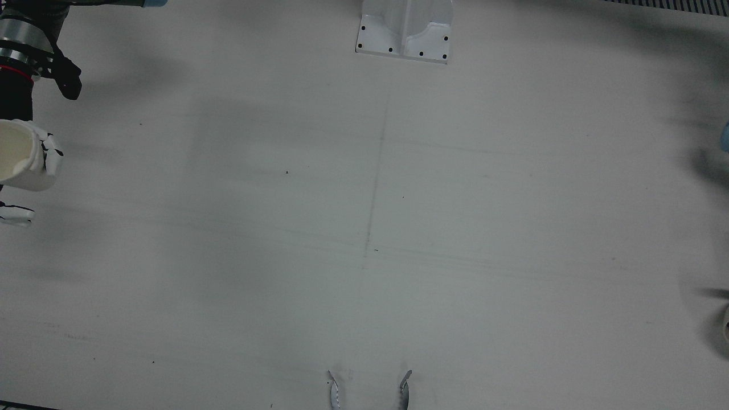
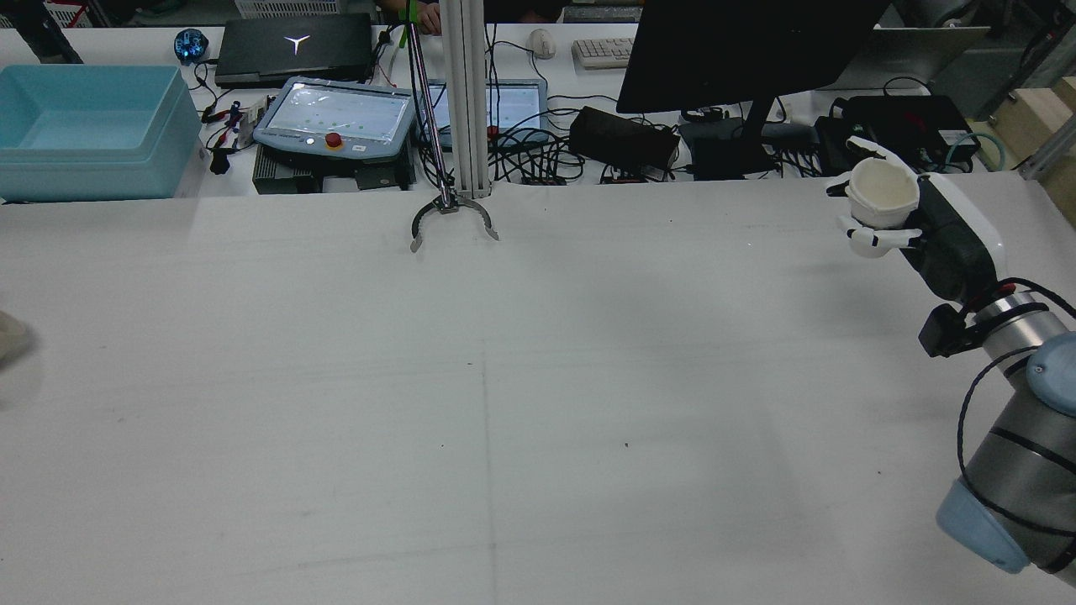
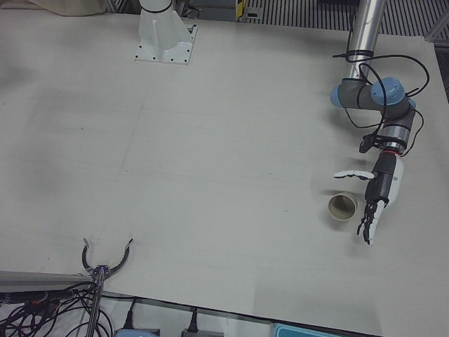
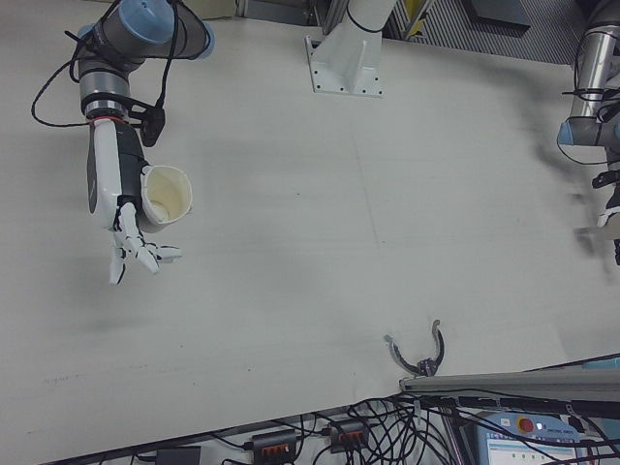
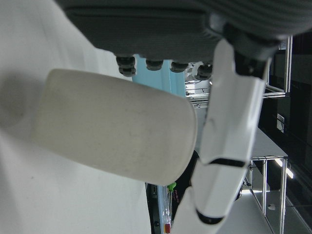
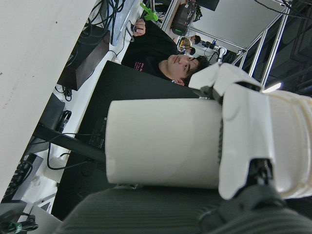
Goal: Pour water
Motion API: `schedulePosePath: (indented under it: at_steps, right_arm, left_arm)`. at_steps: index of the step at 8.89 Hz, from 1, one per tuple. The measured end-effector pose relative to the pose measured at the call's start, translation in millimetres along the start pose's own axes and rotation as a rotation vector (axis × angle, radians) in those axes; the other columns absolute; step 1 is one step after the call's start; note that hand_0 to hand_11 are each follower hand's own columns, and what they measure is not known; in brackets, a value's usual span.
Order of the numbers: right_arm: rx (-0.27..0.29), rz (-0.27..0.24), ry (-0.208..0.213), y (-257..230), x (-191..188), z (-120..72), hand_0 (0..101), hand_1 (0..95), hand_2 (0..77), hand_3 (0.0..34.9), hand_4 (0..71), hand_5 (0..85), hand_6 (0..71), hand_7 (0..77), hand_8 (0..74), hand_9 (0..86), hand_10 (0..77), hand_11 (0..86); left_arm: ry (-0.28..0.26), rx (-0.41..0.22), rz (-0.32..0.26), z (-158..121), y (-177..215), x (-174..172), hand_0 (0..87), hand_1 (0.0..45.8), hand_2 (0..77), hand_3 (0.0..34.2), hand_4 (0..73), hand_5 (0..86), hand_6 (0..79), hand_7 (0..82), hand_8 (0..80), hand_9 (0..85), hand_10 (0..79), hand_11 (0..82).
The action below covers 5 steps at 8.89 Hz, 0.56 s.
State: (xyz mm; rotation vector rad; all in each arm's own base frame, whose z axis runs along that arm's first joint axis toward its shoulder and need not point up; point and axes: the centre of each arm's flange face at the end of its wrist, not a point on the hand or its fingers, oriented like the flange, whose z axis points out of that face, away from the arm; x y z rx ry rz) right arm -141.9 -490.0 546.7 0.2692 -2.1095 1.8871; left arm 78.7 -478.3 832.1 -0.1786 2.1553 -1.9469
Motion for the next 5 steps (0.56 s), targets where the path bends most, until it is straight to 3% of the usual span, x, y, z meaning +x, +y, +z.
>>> schedulePosePath:
  at_steps: [1,4,5]
  right_arm:
    - [-0.001,0.001,0.000,0,0,-0.2,61,33.8,37.6,0.0,0.0,15.8,33.3,33.8,24.5,30.0,0.5,1.1]
    - [0.014,-0.008,0.005,-9,0,-5.5,61,33.8,37.6,0.0,0.0,16.4,33.3,34.4,24.5,29.5,0.5,1.1]
    - [0.028,-0.017,0.009,-18,0,-11.0,61,33.8,37.6,0.0,0.0,16.4,33.3,34.4,24.5,30.0,0.5,1.1]
  left_arm:
    - [0.002,-0.003,-0.005,0,0,0,79.7,18.0,2.2,7.6,8.2,0.0,1.6,0.0,2.2,1.1,2.7,8.2]
    - [0.009,-0.023,-0.018,0,10,3,79.6,18.0,2.2,9.3,6.5,0.0,0.0,0.0,2.2,1.1,2.7,8.2]
    - [0.012,-0.029,-0.019,-5,16,6,79.7,20.2,2.2,8.4,9.8,0.0,1.1,0.0,2.2,1.1,2.7,8.2]
